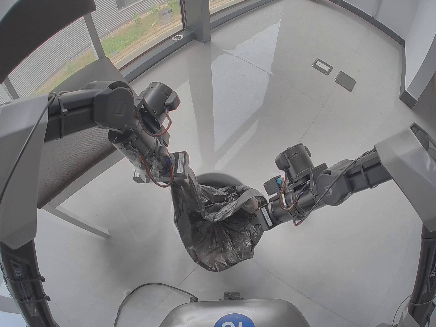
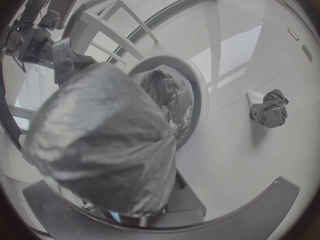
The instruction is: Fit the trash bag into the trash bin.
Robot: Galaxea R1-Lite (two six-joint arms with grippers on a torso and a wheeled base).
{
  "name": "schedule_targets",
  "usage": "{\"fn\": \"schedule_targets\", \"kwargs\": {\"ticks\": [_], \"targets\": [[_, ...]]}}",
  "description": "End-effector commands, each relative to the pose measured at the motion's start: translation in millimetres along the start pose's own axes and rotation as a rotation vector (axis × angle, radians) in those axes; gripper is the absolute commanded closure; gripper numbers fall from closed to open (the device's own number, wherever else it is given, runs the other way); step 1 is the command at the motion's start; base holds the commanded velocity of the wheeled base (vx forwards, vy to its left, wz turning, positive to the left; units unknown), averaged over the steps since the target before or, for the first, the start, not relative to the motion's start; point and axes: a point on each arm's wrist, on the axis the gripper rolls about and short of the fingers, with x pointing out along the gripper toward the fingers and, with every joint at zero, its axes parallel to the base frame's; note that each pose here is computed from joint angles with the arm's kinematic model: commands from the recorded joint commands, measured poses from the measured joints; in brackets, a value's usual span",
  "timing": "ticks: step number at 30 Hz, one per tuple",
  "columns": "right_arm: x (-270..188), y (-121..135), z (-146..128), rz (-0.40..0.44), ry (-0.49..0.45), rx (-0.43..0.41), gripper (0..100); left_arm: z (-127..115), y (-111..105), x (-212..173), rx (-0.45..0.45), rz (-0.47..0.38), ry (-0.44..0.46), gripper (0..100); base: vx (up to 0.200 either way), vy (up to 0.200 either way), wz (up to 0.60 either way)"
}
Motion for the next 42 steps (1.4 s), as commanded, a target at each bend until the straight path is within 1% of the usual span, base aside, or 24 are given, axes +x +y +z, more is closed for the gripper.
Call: {"fn": "schedule_targets", "kwargs": {"ticks": [1,6,7,11,14,17,23,24,29,36,39,42], "targets": [[2,-10,6,-0.013,-0.020,0.014,100,6,3,3,-0.020,0.009,-0.036,100,0.000,0.000,0.00],[1,-15,9,-0.019,-0.029,0.017,100,5,5,0,-0.023,0.014,-0.032,100,0.000,0.000,0.00],[1,-17,9,-0.022,-0.027,0.018,100,5,9,0,-0.029,0.021,-0.028,100,0.000,0.000,0.00],[7,-29,5,-0.036,-0.010,0.031,100,6,13,-2,-0.042,0.031,-0.024,100,0.000,0.000,0.00],[8,-33,3,-0.041,-0.005,0.038,100,5,16,-8,-0.050,0.038,-0.024,100,0.000,0.000,0.00],[9,-36,3,-0.044,-0.006,0.042,100,4,21,-15,-0.061,0.045,-0.017,100,0.000,0.000,0.00],[9,-36,5,-0.044,-0.012,0.034,100,2,23,-20,-0.068,0.051,-0.005,100,0.000,0.000,0.00],[10,-36,6,-0.044,-0.015,0.030,0,2,24,-20,-0.071,0.053,-0.007,100,0.000,0.000,0.00],[8,-36,8,-0.044,-0.022,0.028,0,3,23,-20,-0.079,0.050,-0.018,100,0.000,0.000,0.00],[6,-35,10,-0.046,-0.028,0.026,0,4,24,-20,-0.093,0.070,-0.028,100,0.000,0.000,0.00],[2,-33,12,-0.046,-0.036,0.007,0,6,28,-20,-0.102,0.087,-0.036,100,0.000,0.000,0.00],[-2,-29,14,-0.044,-0.048,-0.026,0,8,28,-17,-0.100,0.089,-0.052,100,0.000,0.000,0.00]]}}
